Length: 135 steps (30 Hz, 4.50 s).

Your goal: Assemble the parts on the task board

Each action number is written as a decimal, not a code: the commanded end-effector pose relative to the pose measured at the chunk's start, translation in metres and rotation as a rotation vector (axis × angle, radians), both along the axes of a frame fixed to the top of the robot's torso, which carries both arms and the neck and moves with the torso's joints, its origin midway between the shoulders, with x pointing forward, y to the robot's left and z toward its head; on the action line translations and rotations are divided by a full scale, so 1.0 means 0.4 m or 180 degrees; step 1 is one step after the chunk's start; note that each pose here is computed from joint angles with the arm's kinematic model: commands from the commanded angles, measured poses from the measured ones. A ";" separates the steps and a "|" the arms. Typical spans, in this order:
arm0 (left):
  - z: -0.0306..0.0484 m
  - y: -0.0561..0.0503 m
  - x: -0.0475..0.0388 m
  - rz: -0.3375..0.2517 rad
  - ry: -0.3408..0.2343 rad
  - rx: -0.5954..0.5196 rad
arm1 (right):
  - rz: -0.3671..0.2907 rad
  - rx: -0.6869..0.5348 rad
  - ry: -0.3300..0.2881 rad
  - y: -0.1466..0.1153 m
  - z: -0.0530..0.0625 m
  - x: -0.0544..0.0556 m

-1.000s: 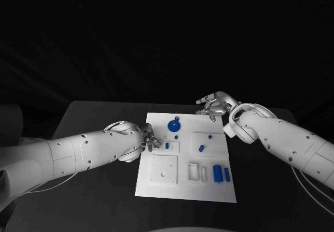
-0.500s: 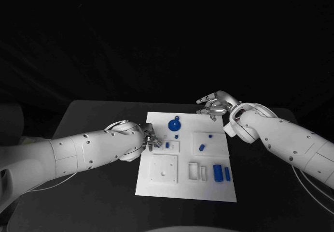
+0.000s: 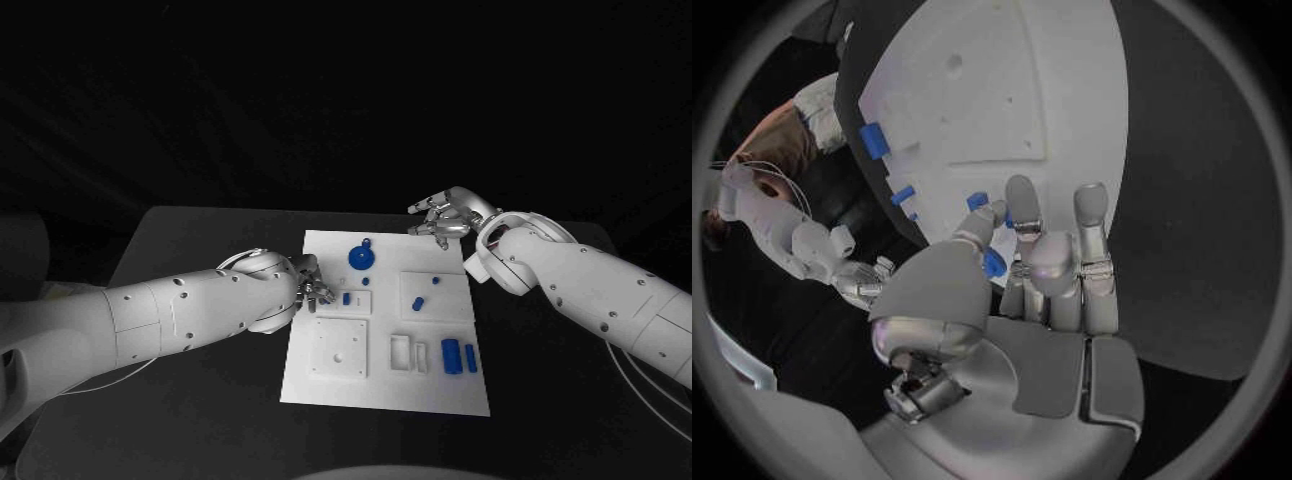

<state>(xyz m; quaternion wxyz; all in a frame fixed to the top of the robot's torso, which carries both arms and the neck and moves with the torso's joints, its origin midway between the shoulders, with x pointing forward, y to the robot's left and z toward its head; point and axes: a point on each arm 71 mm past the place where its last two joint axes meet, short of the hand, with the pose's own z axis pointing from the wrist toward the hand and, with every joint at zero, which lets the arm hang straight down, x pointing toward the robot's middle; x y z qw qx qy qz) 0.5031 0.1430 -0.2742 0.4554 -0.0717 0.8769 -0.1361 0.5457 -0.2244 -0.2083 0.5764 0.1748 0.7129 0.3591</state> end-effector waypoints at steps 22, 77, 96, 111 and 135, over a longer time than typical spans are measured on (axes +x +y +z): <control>-0.022 -0.003 -0.006 -0.0105 0.0150 0.0142 | 0.0068 -0.0021 0.0006 0.005 -0.002 -0.003; -0.045 0.029 0.010 -0.0024 0.0164 0.0271 | 0.0044 -0.0023 -0.0003 -0.003 -0.006 -0.005; -0.035 0.048 0.000 -0.0004 0.0168 0.0207 | 0.0029 -0.0030 0.0017 -0.009 -0.014 -0.008; 0.026 0.073 -0.005 0.0116 0.0185 -0.0161 | -0.0001 -0.0041 0.0021 -0.019 -0.019 -0.009; 0.209 -0.007 0.037 -0.1061 -0.1549 -0.1122 | -0.0135 0.0154 -0.0193 -0.040 -0.010 -0.003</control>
